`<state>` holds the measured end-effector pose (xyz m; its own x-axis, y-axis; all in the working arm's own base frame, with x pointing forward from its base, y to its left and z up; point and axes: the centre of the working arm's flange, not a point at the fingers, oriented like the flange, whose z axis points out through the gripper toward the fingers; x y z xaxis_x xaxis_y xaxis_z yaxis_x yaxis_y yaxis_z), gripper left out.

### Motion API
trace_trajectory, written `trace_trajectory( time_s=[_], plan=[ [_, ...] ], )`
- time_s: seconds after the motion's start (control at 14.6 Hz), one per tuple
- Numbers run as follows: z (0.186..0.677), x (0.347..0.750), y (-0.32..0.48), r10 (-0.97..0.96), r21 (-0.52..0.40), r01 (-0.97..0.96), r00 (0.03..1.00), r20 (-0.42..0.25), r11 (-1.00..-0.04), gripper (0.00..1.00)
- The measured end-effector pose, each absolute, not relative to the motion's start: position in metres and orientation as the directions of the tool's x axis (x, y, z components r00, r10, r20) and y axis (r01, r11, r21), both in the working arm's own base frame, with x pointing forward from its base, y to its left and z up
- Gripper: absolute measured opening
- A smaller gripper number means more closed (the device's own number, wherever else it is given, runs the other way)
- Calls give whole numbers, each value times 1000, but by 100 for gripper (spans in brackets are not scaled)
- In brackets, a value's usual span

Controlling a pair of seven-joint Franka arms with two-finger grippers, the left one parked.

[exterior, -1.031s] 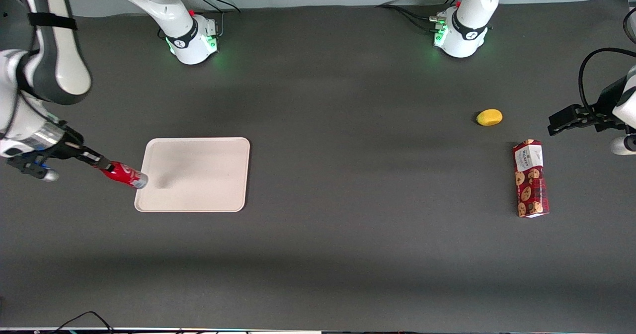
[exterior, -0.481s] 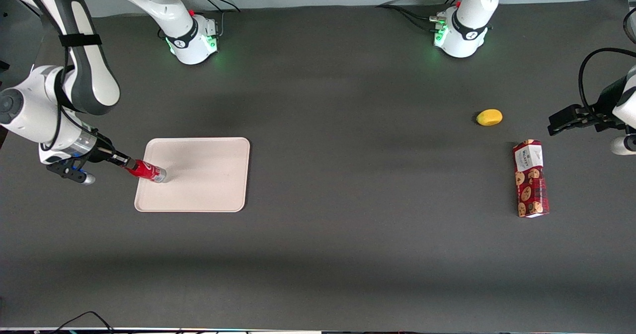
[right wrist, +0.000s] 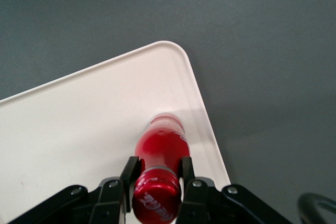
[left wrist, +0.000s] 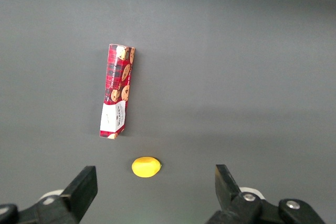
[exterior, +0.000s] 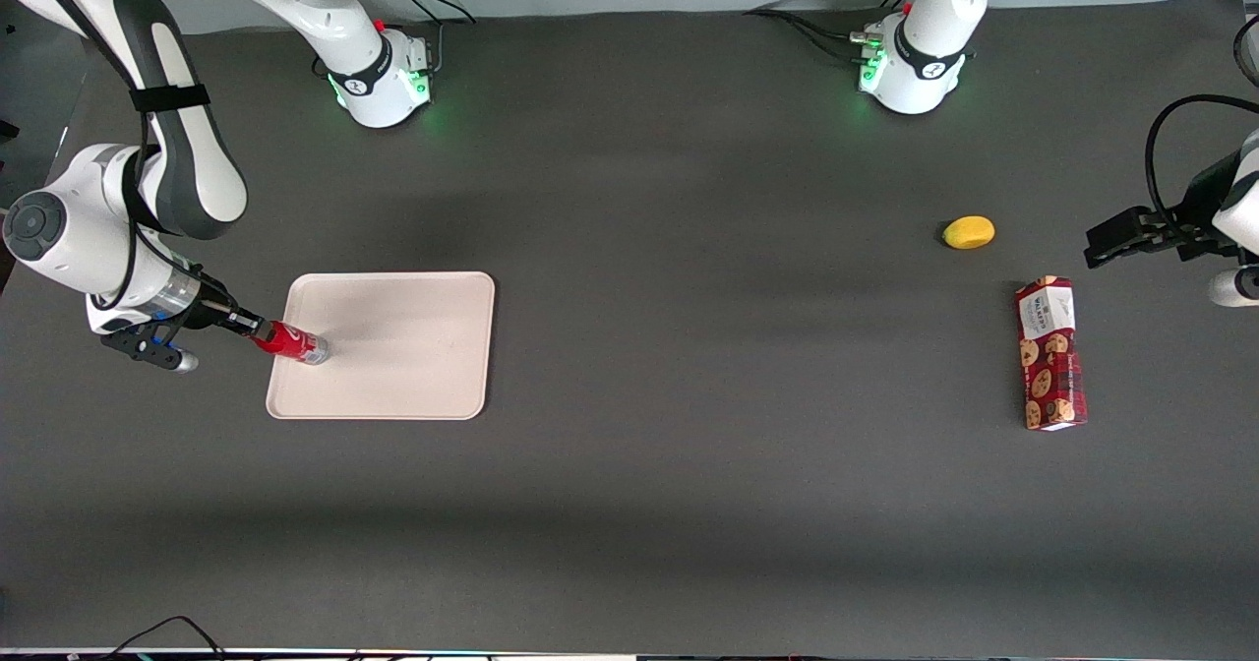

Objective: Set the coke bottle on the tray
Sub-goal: 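Lower the bottle onto the tray and stand it upright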

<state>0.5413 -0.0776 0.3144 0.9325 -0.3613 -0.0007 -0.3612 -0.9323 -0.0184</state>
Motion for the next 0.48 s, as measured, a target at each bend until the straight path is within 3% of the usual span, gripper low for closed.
trace_trajectory(
  time_s=[0.07,0.34,0.48],
  plan=[
    [316,543,-78,-362,-19,-362,932,3,-932,42],
    [330,552,-79,-377,-25,-377,926,27,-926,81],
    [347,561,-78,-381,-21,-381,924,-3,-924,99]
  ],
)
